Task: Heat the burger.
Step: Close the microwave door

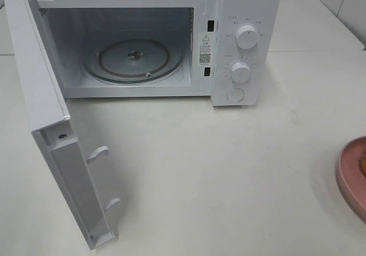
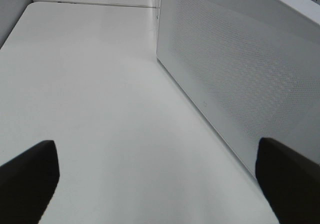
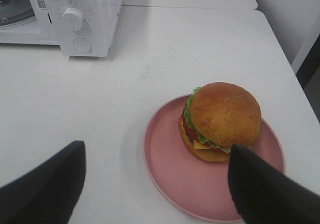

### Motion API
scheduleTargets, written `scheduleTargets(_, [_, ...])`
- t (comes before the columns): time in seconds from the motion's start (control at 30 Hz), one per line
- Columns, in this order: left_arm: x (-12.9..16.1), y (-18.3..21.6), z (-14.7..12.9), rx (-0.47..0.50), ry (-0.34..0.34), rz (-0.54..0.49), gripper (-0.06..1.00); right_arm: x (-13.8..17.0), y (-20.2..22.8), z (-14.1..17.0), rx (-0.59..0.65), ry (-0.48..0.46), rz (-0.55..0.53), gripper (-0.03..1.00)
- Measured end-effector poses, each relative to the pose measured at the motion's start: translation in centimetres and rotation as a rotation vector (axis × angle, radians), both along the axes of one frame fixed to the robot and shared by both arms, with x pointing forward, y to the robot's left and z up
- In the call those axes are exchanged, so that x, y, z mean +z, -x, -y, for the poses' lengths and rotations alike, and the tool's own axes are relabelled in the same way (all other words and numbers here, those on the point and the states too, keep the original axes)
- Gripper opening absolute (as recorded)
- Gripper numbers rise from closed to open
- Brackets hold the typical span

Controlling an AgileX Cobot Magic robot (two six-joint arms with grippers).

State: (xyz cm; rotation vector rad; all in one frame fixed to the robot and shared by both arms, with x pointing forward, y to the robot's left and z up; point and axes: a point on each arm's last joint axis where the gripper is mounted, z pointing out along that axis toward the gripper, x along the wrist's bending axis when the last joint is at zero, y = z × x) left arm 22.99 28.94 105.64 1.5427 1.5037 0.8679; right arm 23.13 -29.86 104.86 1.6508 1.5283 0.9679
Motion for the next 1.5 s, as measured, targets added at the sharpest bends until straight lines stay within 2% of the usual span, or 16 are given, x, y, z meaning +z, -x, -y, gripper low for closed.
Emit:
scheduleTargets(0.47, [0.1,0.0,0.1,-0.003,0.014,0.005,0.98,0.0,0.0,0.0,0.000,0.000,0.000,0.76])
scheduleTargets(0.53, [1.4,0.1,0.0,0.006,0.017,0.106,0.94,0.0,0.0,0.0,0.000,0.000,0.000,0.76])
scheduleTargets(0.63, [1.6,0.0,0.0,0.008,0.018,0.123,0.90,0.0,0.0,0.0,0.000,0.000,0.000,0.76])
scheduleTargets(0.7, [2.0,-0.8,0.0,0.013,0.021,0.118,0.80,0.0,0.0,0.0,0.000,0.000,0.000,0.76])
scheduleTargets(0.73, [2.0,-0.8,0.0,0.013,0.021,0.118,0.80,0.0,0.0,0.0,0.000,0.000,0.000,0.76])
scheduleTargets(0.8, [2.2,-2.7,-0.2,0.017,0.026,0.041,0.58,0.0,0.0,0.0,0.000,0.000,0.000,0.76])
scheduleTargets(0.83, [2.2,-2.7,-0.2,0.017,0.026,0.041,0.58,0.0,0.0,0.0,0.000,0.000,0.000,0.76])
scheduleTargets(0.87, [2.2,-3.1,-0.2,0.018,0.027,0.026,0.53,0.0,0.0,0.0,0.000,0.000,0.000,0.76])
scheduleTargets(0.9, [2.2,-4.0,-0.3,0.021,0.030,-0.003,0.39,0.0,0.0,0.0,0.000,0.000,0.000,0.76])
scheduleTargets(0.93, [2.2,-4.0,-0.3,0.021,0.030,-0.003,0.39,0.0,0.0,0.0,0.000,0.000,0.000,0.76])
scheduleTargets(0.97, [2.2,-4.6,-0.3,0.023,0.031,-0.019,0.31,0.0,0.0,0.0,0.000,0.000,0.000,0.76])
scheduleTargets(1.0, [2.2,-5.5,-0.4,0.026,0.034,-0.044,0.18,0.0,0.0,0.0,0.000,0.000,0.000,0.76])
scheduleTargets(1.03, [2.2,-5.5,-0.4,0.026,0.034,-0.044,0.18,0.0,0.0,0.0,0.000,0.000,0.000,0.76])
scheduleTargets(1.1, [2.2,-6.8,-0.5,0.033,0.037,-0.061,0.02,0.0,0.0,0.0,0.000,0.000,0.000,0.76])
scheduleTargets(1.27, [2.1,-8.3,-0.6,0.045,0.040,-0.033,0.00,0.0,0.0,0.0,0.000,0.000,0.000,0.76])
scheduleTargets(1.5, [0.5,-10.3,-0.6,0.023,0.021,0.066,0.00,0.0,0.0,0.0,0.000,0.000,0.000,0.76])
